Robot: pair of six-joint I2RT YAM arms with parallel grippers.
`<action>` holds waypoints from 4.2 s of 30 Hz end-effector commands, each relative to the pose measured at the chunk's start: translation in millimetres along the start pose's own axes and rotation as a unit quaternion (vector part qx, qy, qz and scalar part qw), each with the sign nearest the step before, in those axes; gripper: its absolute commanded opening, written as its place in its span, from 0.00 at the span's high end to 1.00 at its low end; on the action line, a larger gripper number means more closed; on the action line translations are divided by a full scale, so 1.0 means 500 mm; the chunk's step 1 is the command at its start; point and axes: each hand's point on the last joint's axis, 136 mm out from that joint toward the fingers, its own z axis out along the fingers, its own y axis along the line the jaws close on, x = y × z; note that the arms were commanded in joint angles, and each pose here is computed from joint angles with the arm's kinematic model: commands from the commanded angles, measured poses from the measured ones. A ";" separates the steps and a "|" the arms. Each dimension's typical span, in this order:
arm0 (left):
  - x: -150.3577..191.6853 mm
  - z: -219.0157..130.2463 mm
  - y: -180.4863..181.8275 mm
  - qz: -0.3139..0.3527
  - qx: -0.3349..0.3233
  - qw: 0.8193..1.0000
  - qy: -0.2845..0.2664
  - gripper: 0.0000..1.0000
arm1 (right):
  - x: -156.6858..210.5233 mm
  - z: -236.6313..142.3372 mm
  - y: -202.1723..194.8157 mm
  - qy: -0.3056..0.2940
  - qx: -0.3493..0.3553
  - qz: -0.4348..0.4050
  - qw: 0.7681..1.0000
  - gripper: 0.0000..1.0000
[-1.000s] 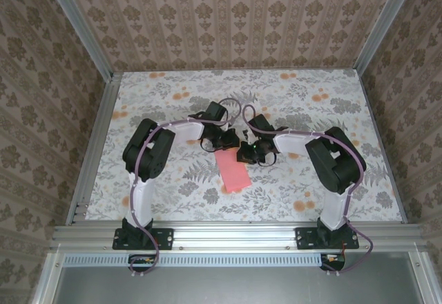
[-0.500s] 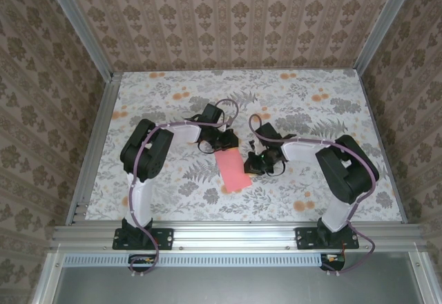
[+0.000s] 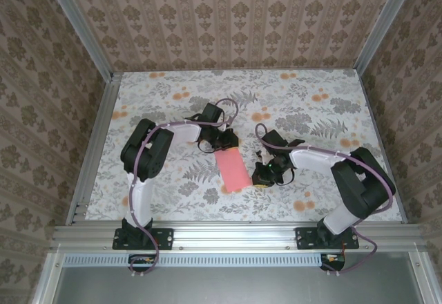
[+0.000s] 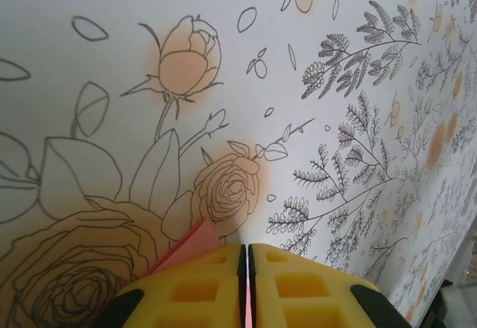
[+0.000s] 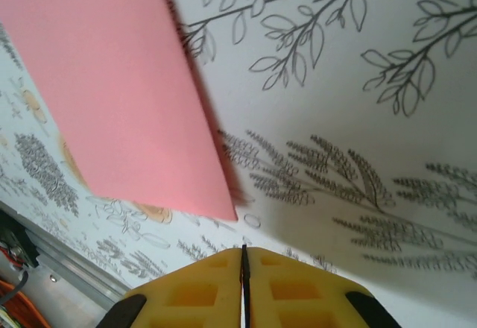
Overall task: Fold a paper plane with a square sheet of paper (pick it up from the middle)
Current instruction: First fold in half a square sheet of paper at the center of the table, then move the square sheet of paper to the center of the table.
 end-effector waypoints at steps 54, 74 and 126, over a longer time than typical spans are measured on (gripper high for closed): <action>0.139 -0.298 0.165 -0.176 -0.094 0.971 -0.134 0.14 | -0.349 0.091 0.214 -0.141 0.139 -0.151 0.968 0.58; 0.150 -0.225 0.094 -0.140 -0.042 0.986 -0.075 0.13 | -0.340 0.008 0.154 -0.164 0.130 -0.110 0.972 0.56; 0.192 -0.142 0.042 -0.128 -0.005 0.991 0.040 0.32 | -0.373 -0.005 0.155 -0.146 -0.026 -0.051 0.988 0.52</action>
